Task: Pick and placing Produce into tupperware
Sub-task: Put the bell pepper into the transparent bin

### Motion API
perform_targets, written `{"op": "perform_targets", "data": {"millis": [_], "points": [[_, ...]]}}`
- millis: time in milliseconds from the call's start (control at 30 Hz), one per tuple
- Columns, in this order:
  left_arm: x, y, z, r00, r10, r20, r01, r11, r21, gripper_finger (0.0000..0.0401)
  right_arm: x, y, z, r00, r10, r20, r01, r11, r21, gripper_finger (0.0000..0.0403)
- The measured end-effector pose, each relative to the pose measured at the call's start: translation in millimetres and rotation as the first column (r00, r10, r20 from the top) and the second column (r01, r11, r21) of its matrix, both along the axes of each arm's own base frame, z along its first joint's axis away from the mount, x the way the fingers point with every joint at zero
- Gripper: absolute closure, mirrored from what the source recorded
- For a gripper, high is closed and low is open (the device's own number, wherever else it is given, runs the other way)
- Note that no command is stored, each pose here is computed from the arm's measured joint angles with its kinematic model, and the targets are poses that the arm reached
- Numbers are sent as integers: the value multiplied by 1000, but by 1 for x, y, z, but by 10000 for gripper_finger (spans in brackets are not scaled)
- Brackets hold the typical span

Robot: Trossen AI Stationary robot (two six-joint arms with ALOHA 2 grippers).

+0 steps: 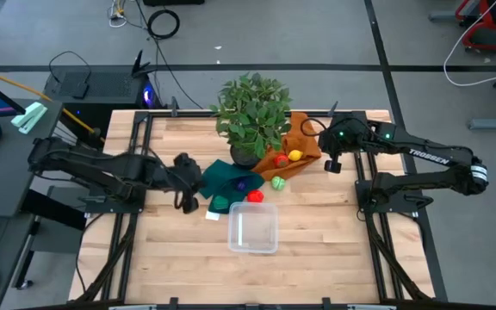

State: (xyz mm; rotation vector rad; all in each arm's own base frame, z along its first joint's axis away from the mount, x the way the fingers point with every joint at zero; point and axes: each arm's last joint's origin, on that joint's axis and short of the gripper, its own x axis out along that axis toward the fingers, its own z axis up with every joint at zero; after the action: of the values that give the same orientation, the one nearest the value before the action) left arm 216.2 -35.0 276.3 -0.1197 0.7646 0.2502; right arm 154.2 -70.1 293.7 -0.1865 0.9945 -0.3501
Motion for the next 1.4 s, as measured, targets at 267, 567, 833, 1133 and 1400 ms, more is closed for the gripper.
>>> {"op": "perform_targets", "data": {"millis": [267, 567, 833, 1133, 1400], "points": [[26, -20, -40, 976, -99, -192, 109, 993, 46, 342, 0, 0, 0, 1000, -27, 10, 27, 999, 18, 402], [43, -17, -71, 943, -92, -320, 125, 989, 83, 341, 0, 0, 0, 1000, -29, 11, 29, 999, 18, 402], [50, -19, -87, 905, -159, -395, 225, 966, 128, 335, 0, 0, 0, 1000, -29, 12, 29, 999, 19, 402], [57, -16, -84, 935, -141, -327, 190, 974, 122, 237, 0, 0, 0, 1000, -27, 15, 26, 999, 26, 402], [60, -10, -83, 949, -103, -299, 142, 984, 110, 123, 0, 0, 0, 1000, -24, 19, 24, 999, 35, 402]]}}
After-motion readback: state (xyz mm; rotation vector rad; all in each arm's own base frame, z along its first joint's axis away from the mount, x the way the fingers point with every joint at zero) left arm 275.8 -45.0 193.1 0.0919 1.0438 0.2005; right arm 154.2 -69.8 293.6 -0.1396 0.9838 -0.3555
